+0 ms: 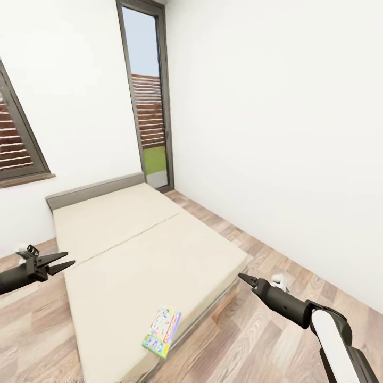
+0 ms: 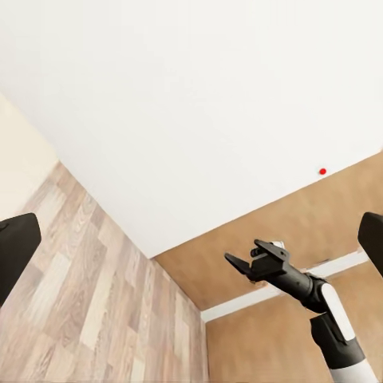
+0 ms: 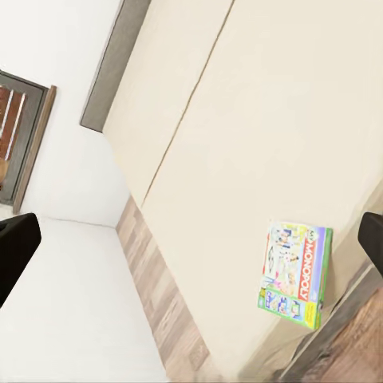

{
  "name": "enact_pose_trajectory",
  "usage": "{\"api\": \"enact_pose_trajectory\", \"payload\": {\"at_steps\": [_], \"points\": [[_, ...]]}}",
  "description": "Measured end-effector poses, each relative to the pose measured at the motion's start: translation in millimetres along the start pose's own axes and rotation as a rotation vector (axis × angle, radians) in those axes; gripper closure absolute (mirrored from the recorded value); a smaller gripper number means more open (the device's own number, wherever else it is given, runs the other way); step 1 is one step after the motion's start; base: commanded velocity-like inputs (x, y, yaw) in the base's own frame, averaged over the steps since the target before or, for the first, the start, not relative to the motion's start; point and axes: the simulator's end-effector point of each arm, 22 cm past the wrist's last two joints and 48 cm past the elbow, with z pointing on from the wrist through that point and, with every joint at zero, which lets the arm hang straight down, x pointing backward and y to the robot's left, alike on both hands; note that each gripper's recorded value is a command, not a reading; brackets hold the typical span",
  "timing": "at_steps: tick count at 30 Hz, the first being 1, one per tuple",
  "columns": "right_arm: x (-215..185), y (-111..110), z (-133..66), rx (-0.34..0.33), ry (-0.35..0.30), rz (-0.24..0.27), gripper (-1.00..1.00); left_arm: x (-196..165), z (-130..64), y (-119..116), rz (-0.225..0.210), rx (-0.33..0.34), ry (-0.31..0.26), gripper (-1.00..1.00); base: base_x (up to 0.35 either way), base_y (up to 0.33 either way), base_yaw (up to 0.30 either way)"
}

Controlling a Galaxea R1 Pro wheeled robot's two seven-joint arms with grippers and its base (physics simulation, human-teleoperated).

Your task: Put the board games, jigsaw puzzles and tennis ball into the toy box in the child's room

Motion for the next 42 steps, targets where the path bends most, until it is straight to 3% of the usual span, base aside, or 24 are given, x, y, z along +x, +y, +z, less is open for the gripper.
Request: {"api": "enact_pose_trajectory", "payload": {"at_steps": [15,42], "points": [[0.1,0.0,0.1,0.001,0.0,-0.001,-1.0,0.1,0.3,-0.1,0.0,0.001,0.0,-1.0,0.0,-0.226,0.29],[0.1,0.0,0.1,0.0,0.0,-0.001,-1.0,0.1,0.3,-0.2,0.0,0.001,0.0,-1.0,0.0,-0.009,0.29]]}}
